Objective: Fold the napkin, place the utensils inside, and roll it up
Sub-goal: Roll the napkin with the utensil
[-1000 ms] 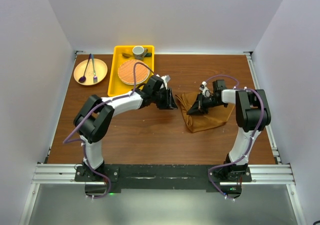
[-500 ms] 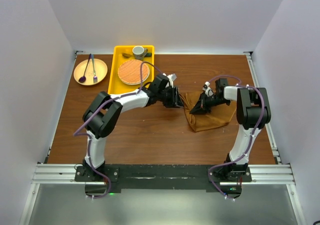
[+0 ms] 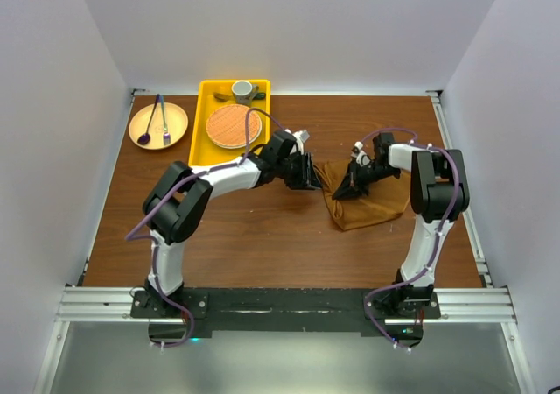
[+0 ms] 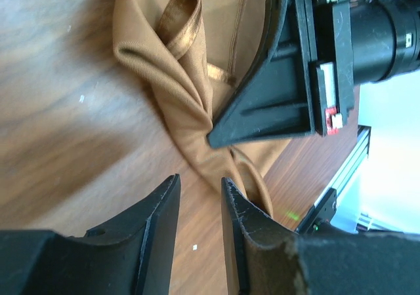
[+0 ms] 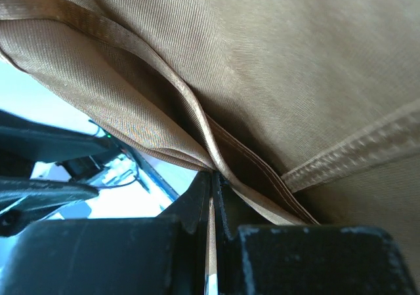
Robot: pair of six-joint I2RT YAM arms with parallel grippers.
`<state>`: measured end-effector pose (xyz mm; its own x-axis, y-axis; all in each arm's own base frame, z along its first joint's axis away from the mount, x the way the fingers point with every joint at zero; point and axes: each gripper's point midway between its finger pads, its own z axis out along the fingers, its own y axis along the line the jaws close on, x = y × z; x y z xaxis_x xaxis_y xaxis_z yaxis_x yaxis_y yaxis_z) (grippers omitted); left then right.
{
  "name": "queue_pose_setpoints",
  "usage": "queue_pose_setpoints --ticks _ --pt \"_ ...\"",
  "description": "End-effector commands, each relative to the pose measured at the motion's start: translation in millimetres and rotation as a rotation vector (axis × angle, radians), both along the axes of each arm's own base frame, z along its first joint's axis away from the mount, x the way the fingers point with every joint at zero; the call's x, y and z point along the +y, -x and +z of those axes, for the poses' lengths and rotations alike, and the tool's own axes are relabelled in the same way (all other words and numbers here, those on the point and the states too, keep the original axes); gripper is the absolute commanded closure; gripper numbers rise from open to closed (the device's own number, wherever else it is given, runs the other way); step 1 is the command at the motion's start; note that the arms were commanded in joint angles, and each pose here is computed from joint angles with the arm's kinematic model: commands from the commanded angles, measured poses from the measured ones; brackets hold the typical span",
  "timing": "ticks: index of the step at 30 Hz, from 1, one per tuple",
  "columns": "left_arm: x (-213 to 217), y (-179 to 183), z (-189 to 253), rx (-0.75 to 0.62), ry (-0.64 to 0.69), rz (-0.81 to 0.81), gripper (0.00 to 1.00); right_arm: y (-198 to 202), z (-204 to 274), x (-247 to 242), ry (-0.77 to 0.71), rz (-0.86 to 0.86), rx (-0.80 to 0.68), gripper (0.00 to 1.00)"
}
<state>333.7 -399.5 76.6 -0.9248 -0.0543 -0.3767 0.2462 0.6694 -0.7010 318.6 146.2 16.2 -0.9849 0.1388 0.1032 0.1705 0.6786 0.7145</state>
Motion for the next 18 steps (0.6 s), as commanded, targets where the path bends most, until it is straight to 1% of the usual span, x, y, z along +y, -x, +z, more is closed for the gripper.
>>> queue_pose_setpoints --ticks 1,4,5,8,10,13,18 --pt "11 2 37 -0.076 0.030 0.005 0.64 23 -58 -27 0.290 0.107 0.046 1.00" --pt "20 10 38 -0.067 0.012 0.007 0.65 32 -58 -7 0.262 0.146 0.058 1.00" --pt "23 10 46 -0.084 0.017 0.016 0.65 37 -58 2 0.255 0.167 0.058 1.00" --pt "33 12 52 -0.111 0.004 0.037 0.65 41 -55 18 0.208 0.163 0.049 1.00" --pt "36 12 53 -0.102 -0.003 0.043 0.66 40 -52 22 0.187 0.141 0.051 1.00" --pt "39 17 55 -0.101 0.012 0.047 0.66 43 -43 31 0.158 0.165 0.046 1.00" --pt "40 24 39 -0.061 0.002 0.038 0.67 30 -26 34 0.085 0.143 0.008 1.00"
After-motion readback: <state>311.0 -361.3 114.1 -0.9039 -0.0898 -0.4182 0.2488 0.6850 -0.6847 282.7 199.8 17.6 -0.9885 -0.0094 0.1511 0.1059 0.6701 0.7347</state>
